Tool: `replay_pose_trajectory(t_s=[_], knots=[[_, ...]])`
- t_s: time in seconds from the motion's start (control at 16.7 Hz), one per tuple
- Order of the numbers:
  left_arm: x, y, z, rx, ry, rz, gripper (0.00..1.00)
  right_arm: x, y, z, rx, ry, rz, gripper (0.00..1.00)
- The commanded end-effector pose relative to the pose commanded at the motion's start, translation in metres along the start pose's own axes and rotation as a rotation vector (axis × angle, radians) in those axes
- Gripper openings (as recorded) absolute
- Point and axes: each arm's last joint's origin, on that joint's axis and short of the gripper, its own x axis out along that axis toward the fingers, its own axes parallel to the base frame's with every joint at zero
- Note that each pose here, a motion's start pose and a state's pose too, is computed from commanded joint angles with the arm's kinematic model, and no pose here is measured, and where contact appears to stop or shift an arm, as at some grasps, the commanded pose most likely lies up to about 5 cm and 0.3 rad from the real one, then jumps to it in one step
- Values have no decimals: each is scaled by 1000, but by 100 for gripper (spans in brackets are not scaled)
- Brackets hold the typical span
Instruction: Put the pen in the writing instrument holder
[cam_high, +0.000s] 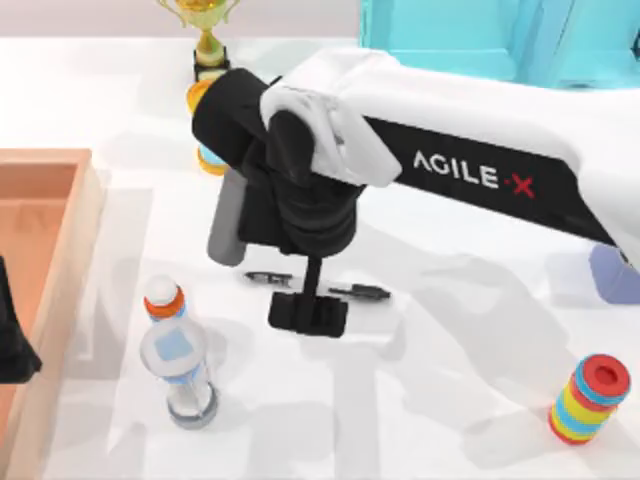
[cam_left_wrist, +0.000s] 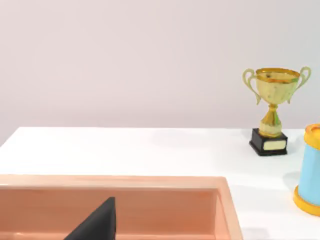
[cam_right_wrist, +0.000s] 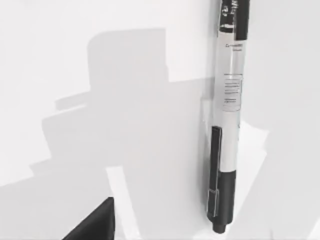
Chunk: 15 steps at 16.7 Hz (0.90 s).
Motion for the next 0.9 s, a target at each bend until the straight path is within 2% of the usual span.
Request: replay_pose_trajectory(t_s=[0.24,0.6,0.9], knots=[[0,0,0,0,0,0,100,15,-1,0,0,2,2,100],[0,0,0,0,0,0,100,92,-1,1,2,-4,-2,100],[0,0,0,0,0,0,100,100,0,0,0,0,0,100]])
